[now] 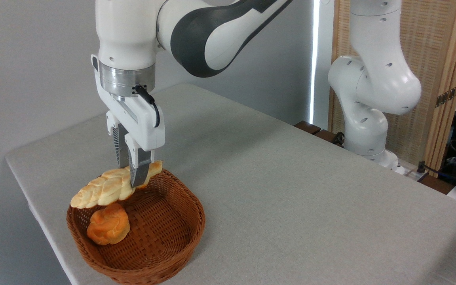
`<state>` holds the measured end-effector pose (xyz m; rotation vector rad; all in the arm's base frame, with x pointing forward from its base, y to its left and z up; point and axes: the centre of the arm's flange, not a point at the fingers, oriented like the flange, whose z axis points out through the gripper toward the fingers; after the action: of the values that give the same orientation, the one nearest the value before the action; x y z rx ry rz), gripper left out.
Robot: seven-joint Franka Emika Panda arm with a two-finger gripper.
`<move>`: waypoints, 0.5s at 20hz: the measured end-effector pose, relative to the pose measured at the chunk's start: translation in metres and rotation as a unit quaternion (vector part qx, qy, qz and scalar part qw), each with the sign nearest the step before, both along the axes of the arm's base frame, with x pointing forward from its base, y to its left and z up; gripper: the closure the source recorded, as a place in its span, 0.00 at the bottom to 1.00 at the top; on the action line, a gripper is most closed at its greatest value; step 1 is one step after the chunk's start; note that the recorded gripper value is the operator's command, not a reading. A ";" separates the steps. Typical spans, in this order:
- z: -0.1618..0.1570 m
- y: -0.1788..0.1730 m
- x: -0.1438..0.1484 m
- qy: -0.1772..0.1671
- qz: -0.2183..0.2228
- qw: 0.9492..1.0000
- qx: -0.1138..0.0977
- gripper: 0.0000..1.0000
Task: Put bread into the basket
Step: 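Carry the loaf over the wicker basket and lower it, then open the gripper to release the loaf into the basket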
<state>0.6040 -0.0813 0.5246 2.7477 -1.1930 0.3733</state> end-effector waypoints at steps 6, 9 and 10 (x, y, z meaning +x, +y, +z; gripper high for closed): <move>0.001 0.003 0.001 -0.001 0.003 1.000 0.000 0.00; 0.004 0.005 0.002 -0.004 0.004 1.000 0.000 0.00; 0.006 0.006 0.002 -0.006 0.005 1.000 0.000 0.00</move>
<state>0.6058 -0.0757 0.5302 2.7555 -1.1824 0.3905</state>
